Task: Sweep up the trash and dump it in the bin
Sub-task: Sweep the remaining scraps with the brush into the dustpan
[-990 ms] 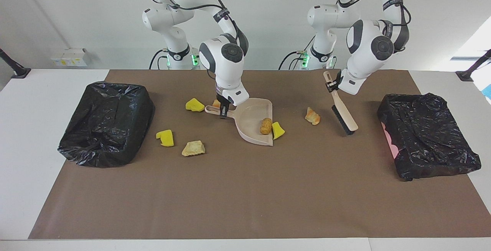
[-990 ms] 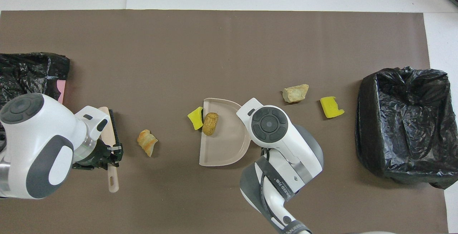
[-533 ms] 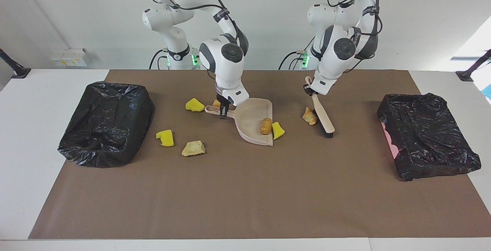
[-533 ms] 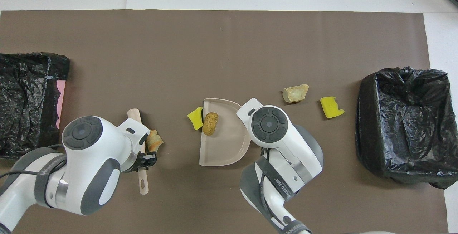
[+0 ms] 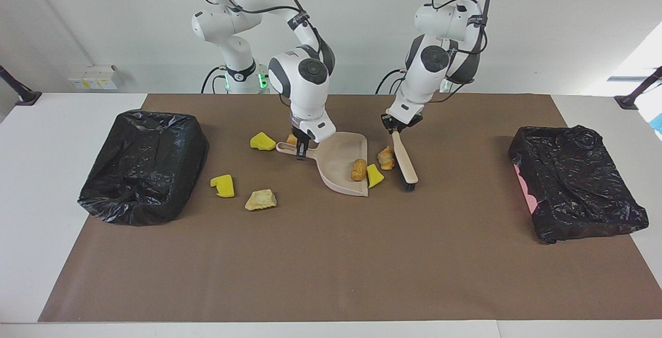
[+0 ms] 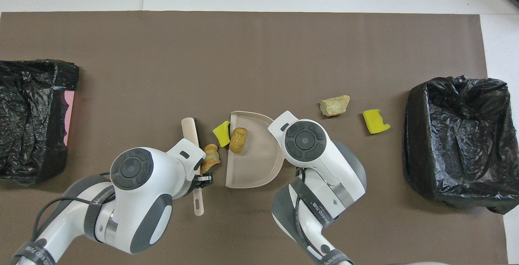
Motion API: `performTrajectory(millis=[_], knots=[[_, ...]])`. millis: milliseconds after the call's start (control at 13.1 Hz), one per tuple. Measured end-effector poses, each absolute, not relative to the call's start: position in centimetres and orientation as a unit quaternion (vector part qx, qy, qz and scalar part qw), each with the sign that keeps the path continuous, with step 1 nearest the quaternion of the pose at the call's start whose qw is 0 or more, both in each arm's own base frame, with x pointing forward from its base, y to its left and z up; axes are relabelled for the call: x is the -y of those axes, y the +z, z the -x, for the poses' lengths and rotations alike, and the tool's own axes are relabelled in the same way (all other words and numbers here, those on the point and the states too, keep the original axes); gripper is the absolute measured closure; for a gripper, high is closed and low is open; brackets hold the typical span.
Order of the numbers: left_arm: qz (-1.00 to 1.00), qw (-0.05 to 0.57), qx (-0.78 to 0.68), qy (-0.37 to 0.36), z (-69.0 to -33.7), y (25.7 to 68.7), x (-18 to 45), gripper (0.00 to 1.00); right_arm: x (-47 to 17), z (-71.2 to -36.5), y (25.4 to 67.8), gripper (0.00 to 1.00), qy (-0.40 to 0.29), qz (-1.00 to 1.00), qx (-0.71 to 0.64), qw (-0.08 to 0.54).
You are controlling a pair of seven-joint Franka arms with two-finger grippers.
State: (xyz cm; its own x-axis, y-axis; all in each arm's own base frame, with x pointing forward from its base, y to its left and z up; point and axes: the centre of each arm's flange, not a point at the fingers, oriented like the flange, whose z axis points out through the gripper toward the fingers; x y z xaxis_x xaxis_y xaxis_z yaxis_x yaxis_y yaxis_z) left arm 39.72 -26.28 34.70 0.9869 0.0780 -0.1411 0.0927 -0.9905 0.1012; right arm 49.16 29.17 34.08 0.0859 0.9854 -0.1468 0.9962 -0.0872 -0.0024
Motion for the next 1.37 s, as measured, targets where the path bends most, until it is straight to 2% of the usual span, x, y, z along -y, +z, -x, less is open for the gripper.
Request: performTrajectory(millis=[838, 1371], knots=[[-0.995, 0.073, 0.045, -0.054, -37.1, 36.3, 34.5, 0.74, -29.2, -49.2, 34.1, 0.69, -0.055, -0.735, -0.674, 0.049], [-0.993, 0.06, 0.055, -0.089, -37.4, 39.0, 35.1, 0.74, -29.2, -49.2, 34.1, 0.69, -0.055, -0.735, -0.674, 0.049]])
